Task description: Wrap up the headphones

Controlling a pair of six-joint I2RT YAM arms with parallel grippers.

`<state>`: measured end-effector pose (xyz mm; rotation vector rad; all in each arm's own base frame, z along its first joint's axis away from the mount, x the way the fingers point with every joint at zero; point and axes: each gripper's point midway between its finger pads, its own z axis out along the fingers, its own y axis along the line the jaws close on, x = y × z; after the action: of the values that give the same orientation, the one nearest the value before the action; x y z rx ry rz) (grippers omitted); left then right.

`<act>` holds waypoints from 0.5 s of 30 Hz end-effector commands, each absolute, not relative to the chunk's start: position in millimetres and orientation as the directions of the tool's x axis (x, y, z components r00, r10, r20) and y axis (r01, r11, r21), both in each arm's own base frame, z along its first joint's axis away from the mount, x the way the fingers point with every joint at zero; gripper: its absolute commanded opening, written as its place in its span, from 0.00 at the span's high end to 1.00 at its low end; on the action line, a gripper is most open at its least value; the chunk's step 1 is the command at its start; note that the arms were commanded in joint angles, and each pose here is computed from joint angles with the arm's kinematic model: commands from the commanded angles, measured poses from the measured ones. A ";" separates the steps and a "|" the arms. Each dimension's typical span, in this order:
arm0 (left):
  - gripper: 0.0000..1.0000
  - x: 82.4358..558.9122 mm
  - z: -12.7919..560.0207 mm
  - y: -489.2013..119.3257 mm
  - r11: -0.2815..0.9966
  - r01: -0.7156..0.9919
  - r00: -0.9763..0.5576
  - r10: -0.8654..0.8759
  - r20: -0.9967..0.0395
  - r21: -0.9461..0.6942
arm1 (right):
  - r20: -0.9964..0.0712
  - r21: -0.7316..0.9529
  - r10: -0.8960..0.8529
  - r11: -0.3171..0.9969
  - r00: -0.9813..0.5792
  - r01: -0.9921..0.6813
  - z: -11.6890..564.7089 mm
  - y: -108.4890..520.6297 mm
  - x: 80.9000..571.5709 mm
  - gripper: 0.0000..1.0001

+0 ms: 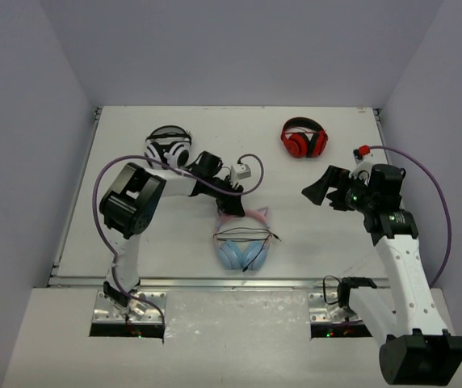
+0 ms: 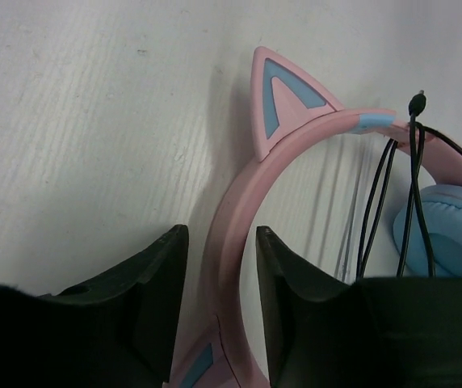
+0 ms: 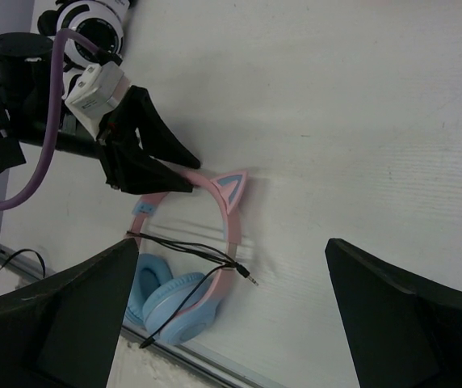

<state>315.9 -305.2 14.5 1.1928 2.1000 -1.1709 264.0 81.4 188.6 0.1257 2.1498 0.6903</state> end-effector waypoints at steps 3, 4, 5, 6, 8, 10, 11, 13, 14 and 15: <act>0.01 351.1 61.6 -302.1 0.345 0.875 -0.458 0.363 -0.811 -0.340 | -0.748 0.506 0.304 0.837 -0.590 -0.210 204.7 85.0 268.3 0.01; 0.00 355.6 65.9 -299.6 0.364 0.870 -0.460 0.353 -0.815 -0.333 | -0.745 0.507 0.306 0.837 -0.592 -0.206 203.6 84.8 268.4 0.01; 0.00 361.0 70.7 -296.0 0.382 0.866 -0.457 0.344 -0.820 -0.323 | -0.745 0.508 0.306 0.836 -0.593 -0.207 204.0 85.0 268.6 0.01; 0.00 364.7 80.2 -294.4 0.396 0.865 -0.447 0.333 -0.830 -0.307 | -0.744 0.509 0.307 0.836 -0.593 -0.206 204.0 85.1 268.6 0.01; 0.00 372.3 88.5 -289.0 0.427 0.857 -0.441 0.318 -0.839 -0.288 | -0.745 0.510 0.308 0.834 -0.592 -0.208 204.6 85.3 268.9 0.01; 0.00 380.4 106.9 -286.5 0.459 0.846 -0.429 0.284 -0.858 -0.271 | -0.745 0.509 0.308 0.836 -0.592 -0.206 205.7 84.6 269.0 0.01; 0.00 388.6 111.9 -280.3 0.501 0.829 -0.424 0.271 -0.864 -0.250 | -0.748 0.506 0.307 0.838 -0.588 -0.206 207.8 84.1 269.8 0.01; 0.00 405.2 154.6 -267.0 0.608 0.761 -0.405 0.172 -0.898 -0.227 | -0.752 0.494 0.300 0.845 -0.587 -0.202 209.6 82.1 269.8 0.01; 0.00 419.7 169.9 -255.2 0.698 0.686 -0.399 0.123 -0.908 -0.207 | -0.752 0.486 0.294 0.852 -0.590 -0.195 209.4 80.8 268.5 0.01; 0.00 440.9 176.4 -222.0 0.848 0.509 -0.412 0.084 -0.907 -0.152 | -0.770 0.460 0.275 0.864 -0.576 -0.203 214.3 78.0 269.1 0.01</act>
<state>389.3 -267.4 107.3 0.8146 2.0384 -0.8137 262.3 82.8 189.5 0.1095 2.1522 0.6973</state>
